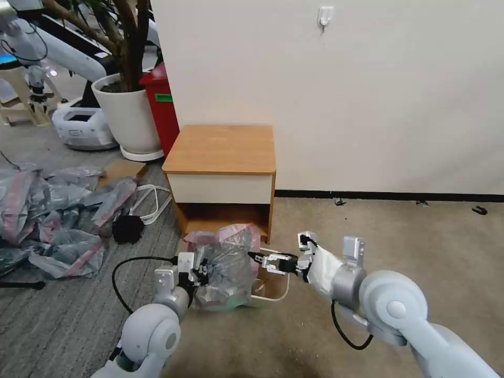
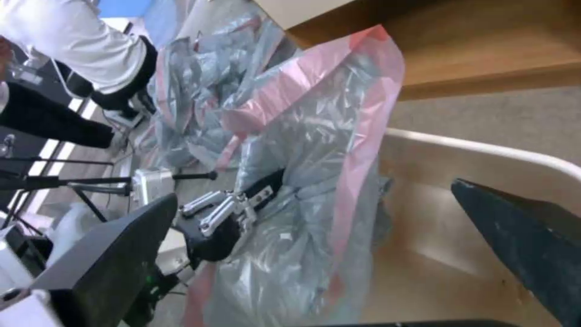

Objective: Pick up the garbage bag from the table and place it over the trash can.

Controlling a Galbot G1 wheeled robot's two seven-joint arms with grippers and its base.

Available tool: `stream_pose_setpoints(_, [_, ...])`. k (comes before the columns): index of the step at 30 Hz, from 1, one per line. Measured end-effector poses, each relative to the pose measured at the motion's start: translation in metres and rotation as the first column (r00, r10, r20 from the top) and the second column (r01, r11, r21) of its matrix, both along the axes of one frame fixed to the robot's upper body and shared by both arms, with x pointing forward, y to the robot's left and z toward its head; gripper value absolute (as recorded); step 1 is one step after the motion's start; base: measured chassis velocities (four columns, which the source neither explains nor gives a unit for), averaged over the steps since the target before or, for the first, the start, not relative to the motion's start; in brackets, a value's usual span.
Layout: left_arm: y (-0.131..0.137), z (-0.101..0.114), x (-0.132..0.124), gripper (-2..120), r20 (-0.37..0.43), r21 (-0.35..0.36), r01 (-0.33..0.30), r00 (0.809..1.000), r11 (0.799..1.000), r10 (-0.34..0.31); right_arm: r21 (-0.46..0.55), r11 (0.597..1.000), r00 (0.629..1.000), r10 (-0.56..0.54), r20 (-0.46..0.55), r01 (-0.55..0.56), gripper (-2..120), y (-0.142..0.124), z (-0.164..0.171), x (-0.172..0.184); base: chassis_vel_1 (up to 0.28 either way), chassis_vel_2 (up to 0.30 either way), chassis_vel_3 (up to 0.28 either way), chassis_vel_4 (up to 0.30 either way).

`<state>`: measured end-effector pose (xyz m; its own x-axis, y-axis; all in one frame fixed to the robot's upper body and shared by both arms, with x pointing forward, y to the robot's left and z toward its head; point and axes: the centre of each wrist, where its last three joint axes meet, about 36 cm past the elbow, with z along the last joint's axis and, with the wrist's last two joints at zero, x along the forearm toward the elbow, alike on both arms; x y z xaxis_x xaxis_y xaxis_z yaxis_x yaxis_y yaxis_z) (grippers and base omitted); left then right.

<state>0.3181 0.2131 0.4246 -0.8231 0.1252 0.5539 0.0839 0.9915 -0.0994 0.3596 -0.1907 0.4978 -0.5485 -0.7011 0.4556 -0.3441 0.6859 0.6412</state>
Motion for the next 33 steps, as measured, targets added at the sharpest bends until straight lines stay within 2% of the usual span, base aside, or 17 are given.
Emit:
stream_pose_setpoints(6, [-0.001, 0.0, -0.005, 5, 0.005, 0.001, -0.003, 1.0, 1.0, 0.003, -0.015, 1.0, 1.0, 0.013, -0.009, -0.013, 100, 0.008, -0.006, 0.011, 0.0, 0.0, 0.0, 0.0])
stream_pose_setpoints(10, [-0.002, 0.0, -0.006, 5, 0.009, -0.003, -0.001, 1.0, 1.0, 0.001, -0.031, 0.999, 0.999, 0.018, -0.027, -0.019, 84, 0.016, -0.016, 0.022, 0.0, 0.0, 0.0, 0.0])
stream_pose_setpoints(18, [-0.005, 0.0, -0.004, 5, 0.015, -0.009, 0.004, 1.0, 1.0, -0.004, -0.056, 0.998, 0.999, 0.014, -0.048, -0.016, 75, 0.022, -0.029, 0.036, 0.0, 0.0, 0.0, 0.0])
stream_pose_setpoints(22, [-0.006, -0.001, -0.003, 5, 0.015, -0.011, 0.009, 1.0, 1.0, -0.009, -0.071, 0.997, 0.999, 0.011, -0.049, -0.015, 63, 0.023, -0.033, 0.043, 0.0, 0.0, 0.0, 0.0])
stream_pose_setpoints(24, [-0.007, -0.001, -0.003, 5, 0.015, -0.011, 0.01, 1.0, 1.0, -0.01, -0.075, 0.997, 0.999, 0.011, -0.048, -0.014, 61, 0.024, -0.034, 0.044, 0.0, 0.0, 0.0, 0.0])
stream_pose_setpoints(26, [-0.008, -0.001, -0.001, 5, 0.016, -0.014, 0.014, 1.0, 1.0, -0.014, -0.092, 0.996, 0.999, 0.009, -0.041, -0.012, 48, 0.025, -0.036, 0.046, 0.0, 0.0, 0.0, 0.0])
stream_pose_setpoints(27, [-0.008, -0.001, -0.001, 5, 0.016, -0.014, 0.014, 1.0, 1.0, -0.014, -0.092, 0.996, 0.999, 0.009, -0.041, -0.012, 48, 0.025, -0.036, 0.046, 0.0, 0.0, 0.0, 0.0])
stream_pose_setpoints(30, [-0.009, -0.003, 0.0, 5, 0.015, -0.016, 0.018, 1.0, 1.0, -0.018, -0.096, 0.995, 0.999, 0.007, -0.038, -0.01, 35, 0.025, -0.037, 0.047, 0.0, 0.0, 0.0, 0.0])
stream_pose_setpoints(31, [-0.009, -0.003, 0.0, 5, 0.015, -0.016, 0.018, 1.0, 1.0, -0.018, -0.096, 0.995, 0.999, 0.007, -0.038, -0.01, 35, 0.025, -0.037, 0.047, 0.0, 0.0, 0.0, 0.0])
stream_pose_setpoints(33, [-0.009, -0.004, 0.001, 5, 0.014, -0.017, 0.019, 1.0, 1.0, -0.019, -0.099, 0.995, 0.999, 0.002, -0.032, -0.005, 25, 0.025, -0.038, 0.047, 0.0, 0.0, 0.0, 0.0])
